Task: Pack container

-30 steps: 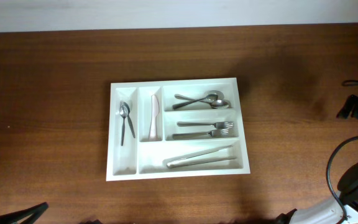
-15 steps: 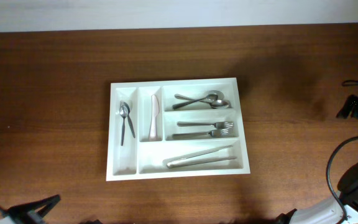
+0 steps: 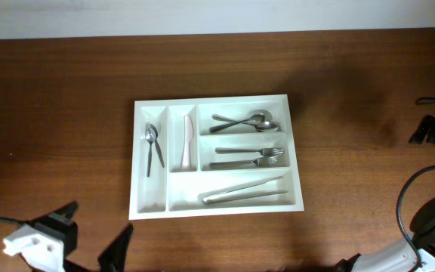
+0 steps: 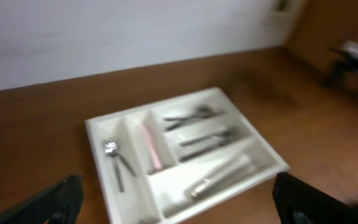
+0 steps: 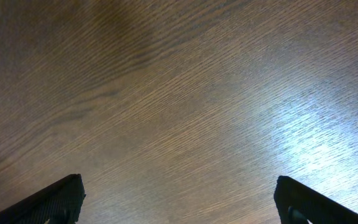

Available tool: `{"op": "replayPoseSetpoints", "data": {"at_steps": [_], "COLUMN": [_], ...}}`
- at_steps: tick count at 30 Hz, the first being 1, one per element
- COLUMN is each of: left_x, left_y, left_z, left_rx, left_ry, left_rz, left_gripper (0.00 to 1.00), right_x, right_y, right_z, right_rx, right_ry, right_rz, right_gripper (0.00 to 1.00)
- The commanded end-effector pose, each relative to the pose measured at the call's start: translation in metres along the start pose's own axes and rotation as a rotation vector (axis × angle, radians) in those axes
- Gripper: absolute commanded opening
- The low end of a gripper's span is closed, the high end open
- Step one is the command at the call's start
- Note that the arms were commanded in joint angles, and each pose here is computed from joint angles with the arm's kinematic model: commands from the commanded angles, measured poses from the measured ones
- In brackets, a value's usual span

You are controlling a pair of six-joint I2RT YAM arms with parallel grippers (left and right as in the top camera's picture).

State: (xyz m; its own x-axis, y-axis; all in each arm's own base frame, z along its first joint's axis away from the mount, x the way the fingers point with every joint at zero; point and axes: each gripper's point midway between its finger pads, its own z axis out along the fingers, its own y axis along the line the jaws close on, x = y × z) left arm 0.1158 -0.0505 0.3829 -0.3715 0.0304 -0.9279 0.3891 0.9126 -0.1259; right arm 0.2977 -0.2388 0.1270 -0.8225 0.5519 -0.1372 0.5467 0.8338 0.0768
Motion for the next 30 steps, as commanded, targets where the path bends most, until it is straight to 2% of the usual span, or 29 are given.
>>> {"op": "replayPoseSetpoints", "data": {"at_steps": [1,6,14,16,20,22,30], "left_x": [0.002,0.010,0.006,0.011,0.017,0.020,0.056], "left_y": [0.021,0.039,0.062,0.062,0.043,0.040,0.058], "left_z": [0.004,0.005,0.007,0.012,0.032,0.039,0.067], "left_rx": [-0.145,-0.273,-0.395,-0.392,-0.307,-0.292,-0.326], "left_ry": [-0.010,-0.024,-0.281,-0.310,-0.339,-0.352,-0.285], "left_rz": [-0.054,-0.098,-0.137,-0.083,0.234,0.324,0.323], "left_gripper": [0.99,0.99,0.99,0.99,0.99,0.99,0.99], "right_x": [0.001,0.001,0.001,0.001,0.001,0.001,0.001], "right_y": [-0.001,-0.001,-0.001,-0.001,-0.001,-0.001,-0.001], "right_z": [0.002,0.002,0.002,0.002,0.002,0.002,0.002], "right_rx": [0.002,0.002,0.002,0.002,0.002,0.002,0.002], "right_ry": [0.005,0.005,0.005,0.005,0.005,0.005,0.005], "right_rz": [0.011,0.011,0.011,0.011,0.011,0.011,0.011], "right_gripper": [0.99,0.99,0.99,0.99,0.99,0.99,0.99]}}
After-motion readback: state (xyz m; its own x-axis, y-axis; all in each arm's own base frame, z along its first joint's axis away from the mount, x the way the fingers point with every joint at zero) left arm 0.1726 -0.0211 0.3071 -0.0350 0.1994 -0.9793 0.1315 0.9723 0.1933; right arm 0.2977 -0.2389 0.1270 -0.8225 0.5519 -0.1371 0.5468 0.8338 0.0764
